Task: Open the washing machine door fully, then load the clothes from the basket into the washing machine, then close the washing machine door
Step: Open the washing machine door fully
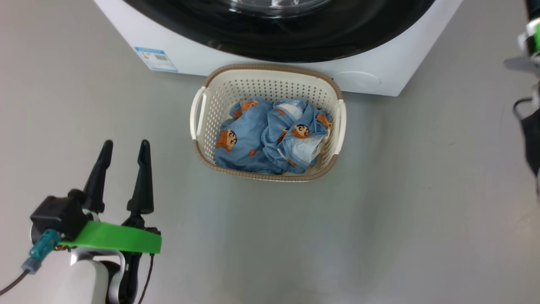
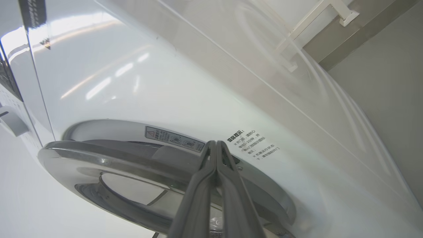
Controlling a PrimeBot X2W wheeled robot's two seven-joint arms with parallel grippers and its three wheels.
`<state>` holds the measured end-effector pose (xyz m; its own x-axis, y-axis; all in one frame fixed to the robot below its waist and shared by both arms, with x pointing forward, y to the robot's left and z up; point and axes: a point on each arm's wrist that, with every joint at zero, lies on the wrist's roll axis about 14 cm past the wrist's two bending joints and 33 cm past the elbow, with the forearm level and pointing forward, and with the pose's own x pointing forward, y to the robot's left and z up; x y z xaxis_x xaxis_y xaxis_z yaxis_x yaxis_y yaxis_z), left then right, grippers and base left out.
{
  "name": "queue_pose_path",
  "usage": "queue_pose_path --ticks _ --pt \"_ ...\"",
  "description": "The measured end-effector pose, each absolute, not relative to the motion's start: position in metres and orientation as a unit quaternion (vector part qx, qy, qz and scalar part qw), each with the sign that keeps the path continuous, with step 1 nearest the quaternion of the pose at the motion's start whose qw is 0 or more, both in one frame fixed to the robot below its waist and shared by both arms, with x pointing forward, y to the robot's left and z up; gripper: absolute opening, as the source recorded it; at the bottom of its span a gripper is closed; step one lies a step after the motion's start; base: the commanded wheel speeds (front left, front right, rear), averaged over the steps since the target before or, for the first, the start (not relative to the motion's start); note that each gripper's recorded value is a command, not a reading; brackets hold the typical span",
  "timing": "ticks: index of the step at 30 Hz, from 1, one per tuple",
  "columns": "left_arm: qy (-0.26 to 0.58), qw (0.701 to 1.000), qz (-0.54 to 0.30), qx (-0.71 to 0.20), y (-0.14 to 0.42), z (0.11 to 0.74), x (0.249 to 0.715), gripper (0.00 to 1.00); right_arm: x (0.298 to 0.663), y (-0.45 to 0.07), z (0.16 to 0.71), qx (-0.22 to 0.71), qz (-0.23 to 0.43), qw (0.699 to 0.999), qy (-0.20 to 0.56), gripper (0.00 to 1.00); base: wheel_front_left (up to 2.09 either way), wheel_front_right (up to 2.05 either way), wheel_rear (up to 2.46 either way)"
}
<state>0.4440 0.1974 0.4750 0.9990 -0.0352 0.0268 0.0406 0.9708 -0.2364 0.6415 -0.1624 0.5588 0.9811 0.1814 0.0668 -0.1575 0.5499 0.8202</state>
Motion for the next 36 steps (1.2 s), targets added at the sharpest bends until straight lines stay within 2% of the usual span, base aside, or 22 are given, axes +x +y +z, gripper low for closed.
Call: queue_pose_path --ticks 8,12,20,36 --pt "-0.003 0.993 -0.008 -0.117 0.205 0.469 0.444 1.00 0.657 -0.141 0.559 0.517 0.148 0.840 0.074 0.00 0.00 0.00 0.00" --pt "0.001 0.993 -0.006 -0.116 0.207 0.465 0.444 1.00 0.661 -0.129 0.556 0.503 0.169 0.841 0.102 0.00 0.00 0.00 0.00" --pt "0.007 0.993 -0.007 -0.117 0.206 0.460 0.448 1.00 0.674 -0.116 0.557 0.515 0.188 0.828 0.119 0.00 0.00 0.00 0.00" --pt "0.020 0.993 0.015 -0.115 0.219 0.451 0.444 1.00 0.697 -0.093 0.553 0.509 0.215 0.819 0.152 0.00 0.00 0.00 0.00"
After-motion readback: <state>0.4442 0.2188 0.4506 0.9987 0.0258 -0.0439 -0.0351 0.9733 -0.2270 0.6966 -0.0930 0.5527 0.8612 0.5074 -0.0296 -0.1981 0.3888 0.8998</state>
